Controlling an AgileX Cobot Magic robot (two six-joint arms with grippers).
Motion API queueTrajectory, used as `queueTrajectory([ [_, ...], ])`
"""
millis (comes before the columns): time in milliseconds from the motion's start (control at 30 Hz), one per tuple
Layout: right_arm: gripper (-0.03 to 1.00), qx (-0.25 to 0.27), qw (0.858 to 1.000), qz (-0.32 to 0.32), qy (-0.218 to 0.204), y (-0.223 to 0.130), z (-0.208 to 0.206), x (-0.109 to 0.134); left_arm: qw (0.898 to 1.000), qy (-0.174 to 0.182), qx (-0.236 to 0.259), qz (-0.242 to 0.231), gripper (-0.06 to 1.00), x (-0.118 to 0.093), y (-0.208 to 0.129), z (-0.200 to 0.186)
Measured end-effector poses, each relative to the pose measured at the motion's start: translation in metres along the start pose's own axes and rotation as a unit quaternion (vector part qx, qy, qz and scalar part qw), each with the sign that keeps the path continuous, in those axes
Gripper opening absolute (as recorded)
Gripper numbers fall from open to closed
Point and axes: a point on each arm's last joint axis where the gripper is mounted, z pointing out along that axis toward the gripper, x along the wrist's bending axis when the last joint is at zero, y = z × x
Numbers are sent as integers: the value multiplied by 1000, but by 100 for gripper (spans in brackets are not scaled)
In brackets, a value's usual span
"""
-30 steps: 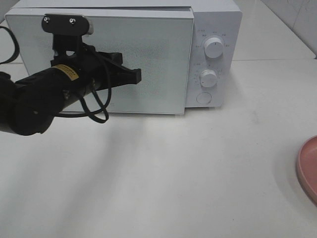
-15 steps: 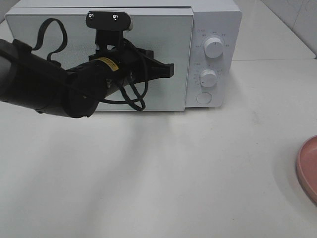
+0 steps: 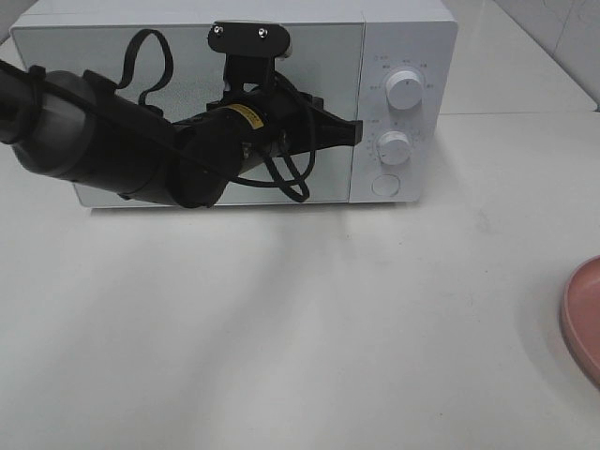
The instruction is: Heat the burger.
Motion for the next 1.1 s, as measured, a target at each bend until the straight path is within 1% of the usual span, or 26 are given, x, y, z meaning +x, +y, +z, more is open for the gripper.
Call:
queueTrajectory([
  [200,75,0,1000,0,0,0,0,0,1000,-3,15,2,0,-1,-1,0],
  [267,75,0,1000,0,0,0,0,0,999,-5,32,8,0,-3,6,-4],
  [400,75,0,1000,0,0,0,0,0,999,-11,31,21,0,-8,16,-9],
  [433,75,0,1000,0,0,0,0,0,999,-20,36,34,0,-15,20,-12],
  [467,75,0,1000,0,0,0,0,0,999,-20,36,34,0,-15,20,-12],
  [500,75,0,1000,0,0,0,0,0,998,-27,41,41,0,-19,21,-15],
  [533,75,0,1000,0,0,0,0,0,996,-44,58,53,0,-30,21,-20],
  [567,75,0,1000,0,0,0,0,0,996,-44,58,53,0,-30,21,-20],
  [600,75,0,1000,0,0,0,0,0,994,-56,74,61,0,-37,19,-26],
  [633,75,0,1000,0,0,0,0,0,994,-56,74,61,0,-37,19,-26],
  [700,75,0,1000,0,0,0,0,0,991,-70,95,63,0,-45,17,-37],
  [767,75,0,1000,0,0,0,0,0,990,-74,103,62,0,-46,18,-41],
  [800,75,0,1000,0,0,0,0,0,985,-83,137,62,7,-48,16,-49],
  [833,75,0,1000,0,0,0,0,0,985,-83,137,62,7,-48,16,-49],
  [867,75,0,1000,0,0,0,0,0,982,-88,155,61,13,-48,15,-52],
  [900,75,0,1000,0,0,0,0,0,973,-101,200,60,34,-49,12,-60],
  [933,75,0,1000,0,0,0,0,0,973,-101,200,60,34,-49,12,-60],
  [967,75,0,1000,0,0,0,0,0,962,-113,239,61,61,-51,11,-68],
  [1000,75,0,1000,0,0,0,0,0,962,-113,239,61,61,-51,11,-68],
  [1033,75,0,1000,0,0,0,0,0,956,-120,261,62,75,-51,9,-72],
  [1067,75,0,1000,0,0,0,0,0,943,-131,300,64,91,-53,6,-79],
  [1100,75,0,1000,0,0,0,0,0,943,-131,300,64,91,-53,6,-79],
])
